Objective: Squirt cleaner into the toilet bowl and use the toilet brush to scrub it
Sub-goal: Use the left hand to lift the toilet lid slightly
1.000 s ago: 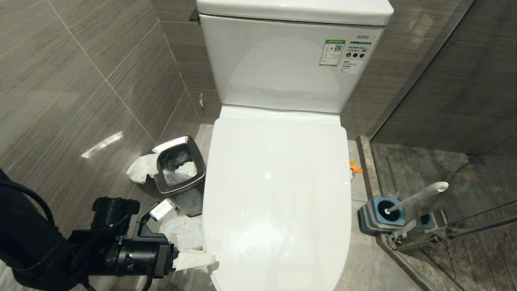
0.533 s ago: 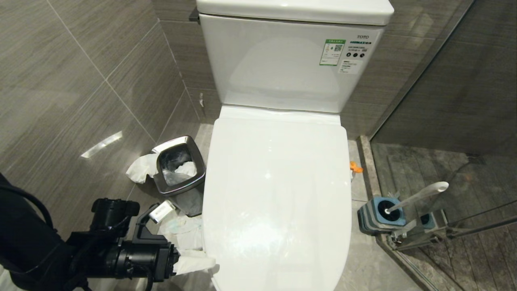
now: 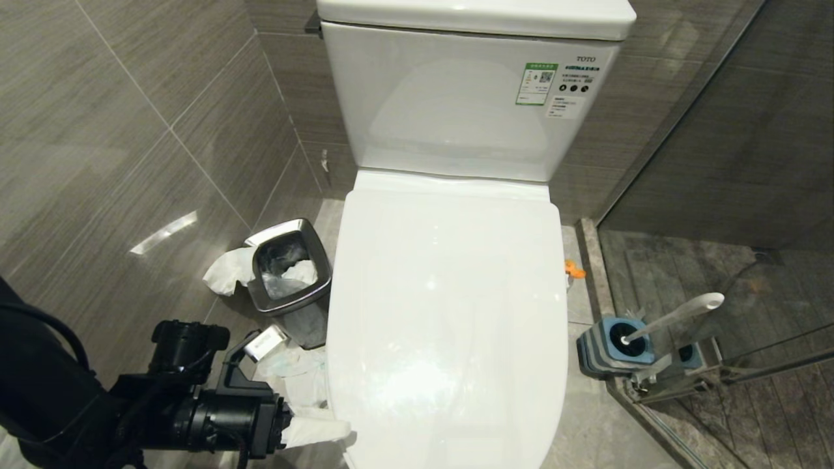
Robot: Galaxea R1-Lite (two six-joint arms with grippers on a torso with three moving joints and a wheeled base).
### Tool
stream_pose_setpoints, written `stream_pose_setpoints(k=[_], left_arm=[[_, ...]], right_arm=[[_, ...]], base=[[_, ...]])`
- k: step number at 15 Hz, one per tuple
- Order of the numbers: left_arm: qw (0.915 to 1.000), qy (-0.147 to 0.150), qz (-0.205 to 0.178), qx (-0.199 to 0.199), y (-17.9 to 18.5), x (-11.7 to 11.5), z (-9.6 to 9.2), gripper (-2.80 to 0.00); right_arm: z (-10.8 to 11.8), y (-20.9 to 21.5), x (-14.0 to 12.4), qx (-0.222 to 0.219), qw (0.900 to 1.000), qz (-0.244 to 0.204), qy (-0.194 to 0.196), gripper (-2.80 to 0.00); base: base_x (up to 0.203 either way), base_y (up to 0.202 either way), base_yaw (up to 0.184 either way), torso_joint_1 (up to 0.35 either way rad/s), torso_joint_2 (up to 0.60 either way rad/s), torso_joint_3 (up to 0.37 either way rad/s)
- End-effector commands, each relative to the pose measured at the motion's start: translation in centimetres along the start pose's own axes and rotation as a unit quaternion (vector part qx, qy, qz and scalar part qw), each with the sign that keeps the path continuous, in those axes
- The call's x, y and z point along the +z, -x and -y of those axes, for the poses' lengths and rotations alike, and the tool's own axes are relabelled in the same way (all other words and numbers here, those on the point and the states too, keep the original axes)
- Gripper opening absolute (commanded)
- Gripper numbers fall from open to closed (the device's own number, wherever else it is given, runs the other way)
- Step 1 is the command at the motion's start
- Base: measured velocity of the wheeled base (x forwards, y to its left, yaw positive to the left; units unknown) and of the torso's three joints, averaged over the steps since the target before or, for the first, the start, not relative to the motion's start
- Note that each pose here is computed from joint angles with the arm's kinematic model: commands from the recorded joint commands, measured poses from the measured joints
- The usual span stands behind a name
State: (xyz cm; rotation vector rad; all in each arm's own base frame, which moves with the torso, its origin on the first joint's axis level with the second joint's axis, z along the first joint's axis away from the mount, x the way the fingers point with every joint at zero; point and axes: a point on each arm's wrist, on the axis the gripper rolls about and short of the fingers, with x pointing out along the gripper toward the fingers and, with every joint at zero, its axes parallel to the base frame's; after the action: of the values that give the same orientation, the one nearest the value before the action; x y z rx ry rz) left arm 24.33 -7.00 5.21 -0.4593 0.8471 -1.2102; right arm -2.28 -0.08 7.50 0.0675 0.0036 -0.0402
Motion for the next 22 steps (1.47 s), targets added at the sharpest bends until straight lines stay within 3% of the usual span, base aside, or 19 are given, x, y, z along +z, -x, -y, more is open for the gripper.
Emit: stream_pose_setpoints(k=[1,10,17,22], left_arm=[[0.9997,-0.001,-0.005,-0.025,-0.2,-0.1,0.2,0.00],[0.9974,0.011,-0.024,-0.067,-1.3,0.0,0.8,0.00],[0.9973,0.008,-0.021,-0.070,-1.4,0.7,0.9,0.00],[0.9987,0.022,-0.015,-0.045,-1.5,1.2,0.7,0.00]], right_arm=[[0.0,0.0,0.0,0.000,1.000,0.000,0.000,-2.80],[0.0,0.0,0.0,0.000,1.000,0.000,0.000,-2.80],[0.0,0.0,0.0,0.000,1.000,0.000,0.000,-2.80],[0.0,0.0,0.0,0.000,1.000,0.000,0.000,-2.80]], base=[[0.000,0.000,0.000,0.000,0.00,0.000],[0.000,0.000,0.000,0.000,0.00,0.000],[0.000,0.000,0.000,0.000,0.00,0.000],[0.000,0.000,0.000,0.000,0.00,0.000]])
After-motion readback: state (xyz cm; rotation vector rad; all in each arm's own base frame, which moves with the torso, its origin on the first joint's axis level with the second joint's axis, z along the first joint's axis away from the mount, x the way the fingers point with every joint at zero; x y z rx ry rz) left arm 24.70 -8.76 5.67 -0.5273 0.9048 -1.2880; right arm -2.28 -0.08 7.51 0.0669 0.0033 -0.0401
